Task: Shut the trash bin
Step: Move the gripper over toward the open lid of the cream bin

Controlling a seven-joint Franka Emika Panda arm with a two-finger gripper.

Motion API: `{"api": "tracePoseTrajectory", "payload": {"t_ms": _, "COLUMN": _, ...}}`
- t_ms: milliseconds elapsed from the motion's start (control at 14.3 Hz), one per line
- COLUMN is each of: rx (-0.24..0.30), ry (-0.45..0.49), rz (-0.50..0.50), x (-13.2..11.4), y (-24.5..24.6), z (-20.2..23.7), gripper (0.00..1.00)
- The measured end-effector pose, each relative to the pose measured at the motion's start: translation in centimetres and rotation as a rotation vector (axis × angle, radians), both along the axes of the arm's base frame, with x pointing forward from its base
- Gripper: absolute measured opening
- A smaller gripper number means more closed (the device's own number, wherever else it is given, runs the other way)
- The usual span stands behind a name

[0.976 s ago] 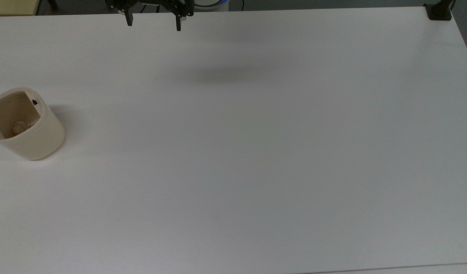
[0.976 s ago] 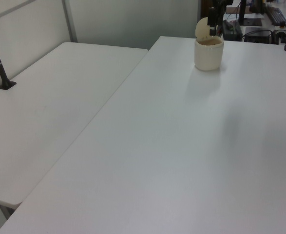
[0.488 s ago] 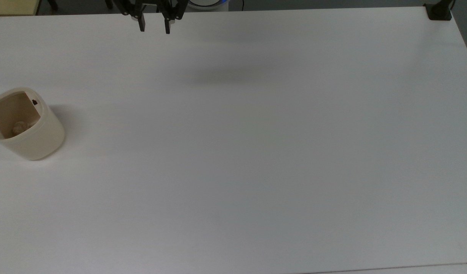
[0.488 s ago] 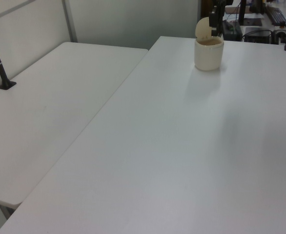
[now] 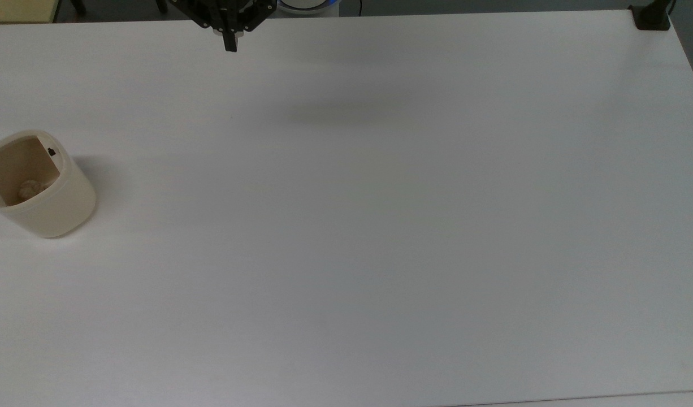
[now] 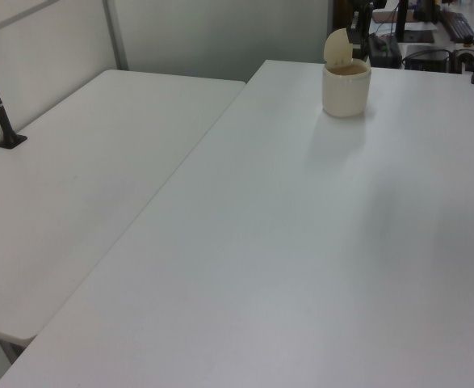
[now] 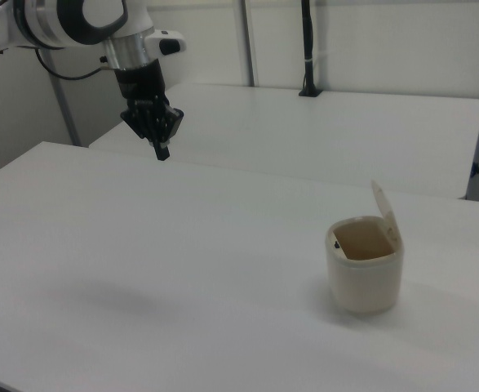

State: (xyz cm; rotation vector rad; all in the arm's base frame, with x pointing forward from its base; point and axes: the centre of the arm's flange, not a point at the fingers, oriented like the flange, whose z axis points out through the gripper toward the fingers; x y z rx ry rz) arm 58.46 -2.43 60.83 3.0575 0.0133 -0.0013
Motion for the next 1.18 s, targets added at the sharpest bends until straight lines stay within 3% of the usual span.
{"api": "tracePoseTrajectory", "payload": {"t_ms": 209, "rx": 0.008, "ry": -0.044, "rz": -0.019, "x": 0.5, "y": -1.1, "z": 0.2, "gripper": 0.01}}
{"api": "tracePoseTrajectory", "payload": {"t_ms": 488, "rx": -0.004, "ry": -0.121, "rz": -0.118, "x": 1.1, "y": -7.5, "z": 0.2, "gripper": 0.01}}
{"api": "tracePoseTrajectory", "payload": {"t_ms": 1185, "rx": -0.123, "ry": -0.497, "rz": -0.417, "x": 2.6, "y": -27.7, "z": -1.8, "gripper": 0.01}}
